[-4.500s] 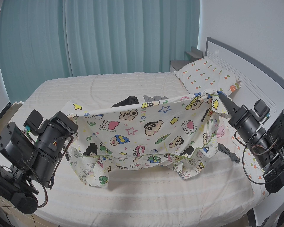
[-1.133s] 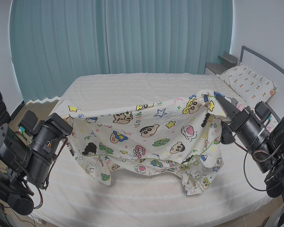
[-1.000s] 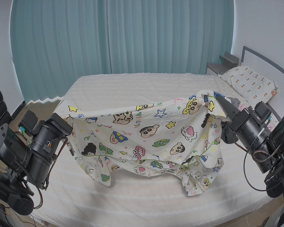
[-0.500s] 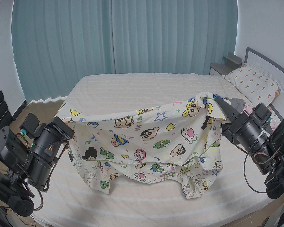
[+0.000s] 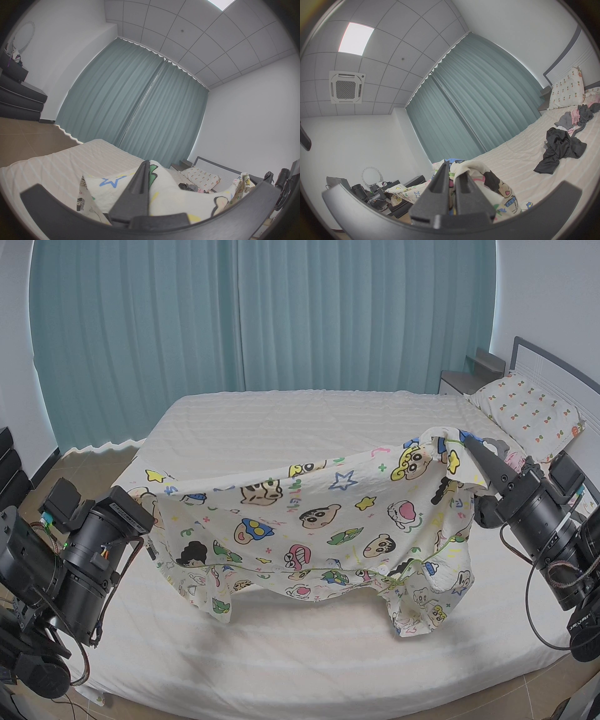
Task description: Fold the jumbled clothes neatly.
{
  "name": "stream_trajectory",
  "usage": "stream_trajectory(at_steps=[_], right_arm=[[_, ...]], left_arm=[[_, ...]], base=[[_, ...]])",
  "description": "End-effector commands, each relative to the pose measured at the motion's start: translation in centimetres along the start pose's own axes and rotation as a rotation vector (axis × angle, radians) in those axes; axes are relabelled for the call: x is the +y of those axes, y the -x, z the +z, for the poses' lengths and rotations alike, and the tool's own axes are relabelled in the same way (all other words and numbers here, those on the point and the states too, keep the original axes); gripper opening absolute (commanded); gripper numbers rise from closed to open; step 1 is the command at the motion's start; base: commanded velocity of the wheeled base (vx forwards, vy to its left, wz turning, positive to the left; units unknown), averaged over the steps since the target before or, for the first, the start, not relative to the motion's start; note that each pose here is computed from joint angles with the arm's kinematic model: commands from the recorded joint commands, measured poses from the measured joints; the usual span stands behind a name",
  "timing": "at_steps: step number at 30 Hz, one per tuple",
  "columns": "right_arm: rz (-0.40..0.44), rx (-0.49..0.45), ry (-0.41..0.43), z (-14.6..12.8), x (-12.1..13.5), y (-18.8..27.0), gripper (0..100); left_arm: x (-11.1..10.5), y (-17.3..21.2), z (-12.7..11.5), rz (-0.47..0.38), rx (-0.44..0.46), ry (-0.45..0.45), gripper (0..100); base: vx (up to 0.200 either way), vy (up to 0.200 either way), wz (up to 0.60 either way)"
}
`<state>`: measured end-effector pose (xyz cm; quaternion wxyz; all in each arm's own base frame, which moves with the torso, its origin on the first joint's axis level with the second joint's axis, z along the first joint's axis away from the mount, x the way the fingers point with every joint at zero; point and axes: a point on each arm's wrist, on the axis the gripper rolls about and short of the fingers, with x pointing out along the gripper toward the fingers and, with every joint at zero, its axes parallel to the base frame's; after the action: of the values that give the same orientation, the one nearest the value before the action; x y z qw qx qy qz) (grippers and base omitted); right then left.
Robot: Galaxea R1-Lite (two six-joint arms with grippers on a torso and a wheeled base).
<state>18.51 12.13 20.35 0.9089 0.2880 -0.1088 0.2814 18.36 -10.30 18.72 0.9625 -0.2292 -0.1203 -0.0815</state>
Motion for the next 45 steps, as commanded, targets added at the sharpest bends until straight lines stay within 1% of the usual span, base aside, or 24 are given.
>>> stream_trajectory(at_steps=[1,4,6,7,13,18,22,24,25,26,30,31,32,33,34,40,42,45], right_arm=[[0.04,-0.048,-0.001,1.3,0.9,0.7,0],[0.071,-0.067,0.001,1.9,1.7,1.2,0],[0.082,-0.067,0.006,2.0,1.9,1.5,0],[0.099,-0.067,0.024,2.2,2.3,2.0,0],[0.138,-0.092,0.068,2.9,3.2,2.8,0],[0.186,-0.123,0.058,4.1,4.2,3.9,0],[0.182,-0.108,0.061,4.5,4.3,4.4,0],[0.186,-0.11,0.062,4.6,4.4,4.5,0],[0.198,-0.112,0.064,5.0,4.5,4.9,0],[0.207,-0.105,0.063,5.0,4.5,5.0,0],[0.211,-0.022,0.074,5.0,4.4,5.8,0],[0.207,-0.001,0.076,5.0,4.4,6.1,0],[0.207,-0.001,0.076,5.0,4.4,6.1,0],[0.211,0.029,0.08,5.1,4.4,6.5,0],[0.214,0.037,0.08,5.2,4.4,6.7,0],[0.224,0.043,0.079,5.6,4.5,7.0,0],[0.23,0.029,0.076,5.9,4.7,7.1,0],[0.234,0.019,0.074,6.2,4.8,7.1,0]], left_arm=[[-0.2,0.5,1.2,-0.015,-0.051,-0.006,0],[0.0,1.2,1.7,-0.016,-0.06,-0.058,0],[0.0,1.3,1.9,-0.018,-0.067,-0.067,0],[0.0,1.6,2.4,-0.02,-0.084,-0.076,0],[-0.1,1.9,2.9,-0.031,-0.102,-0.067,0],[-0.2,2.3,3.5,-0.042,-0.122,-0.071,0],[-0.4,2.8,4.0,-0.061,-0.138,-0.057,0],[-0.7,3.1,4.1,-0.079,-0.134,-0.049,0],[-1.2,3.6,4.2,-0.113,-0.116,-0.041,0],[-1.4,3.9,4.2,-0.125,-0.103,-0.041,0],[-1.1,4.7,3.7,-0.124,-0.033,-0.086,0],[-1.0,4.8,3.7,-0.122,-0.024,-0.091,0],[-1.0,4.8,3.7,-0.122,-0.024,-0.091,0],[-0.9,4.9,3.7,-0.119,-0.013,-0.096,0],[-0.9,5.0,3.7,-0.118,-0.009,-0.098,0],[-0.7,5.2,3.6,-0.115,0.005,-0.114,0],[-0.6,5.5,3.7,-0.117,0.008,-0.154,0],[-0.5,5.7,3.8,-0.117,0.009,-0.167,0]], base=[[-0.2,0.0,0.0],[-0.067,0.0,0.0],[0.0,0.0,0.0],[0.0,0.0,0.0],[0.0,0.0,0.0],[0.0,0.0,0.0],[0.0,0.0,0.0],[0.0,0.0,0.0],[0.0,0.0,0.0],[0.0,0.0,0.0],[0.0,0.0,0.0],[0.0,0.0,0.0],[0.0,0.0,0.0],[-0.2,0.0,0.0],[-0.2,0.0,0.0],[-0.2,0.0,0.0],[-0.2,0.0,0.0],[-0.133,0.0,0.0]])
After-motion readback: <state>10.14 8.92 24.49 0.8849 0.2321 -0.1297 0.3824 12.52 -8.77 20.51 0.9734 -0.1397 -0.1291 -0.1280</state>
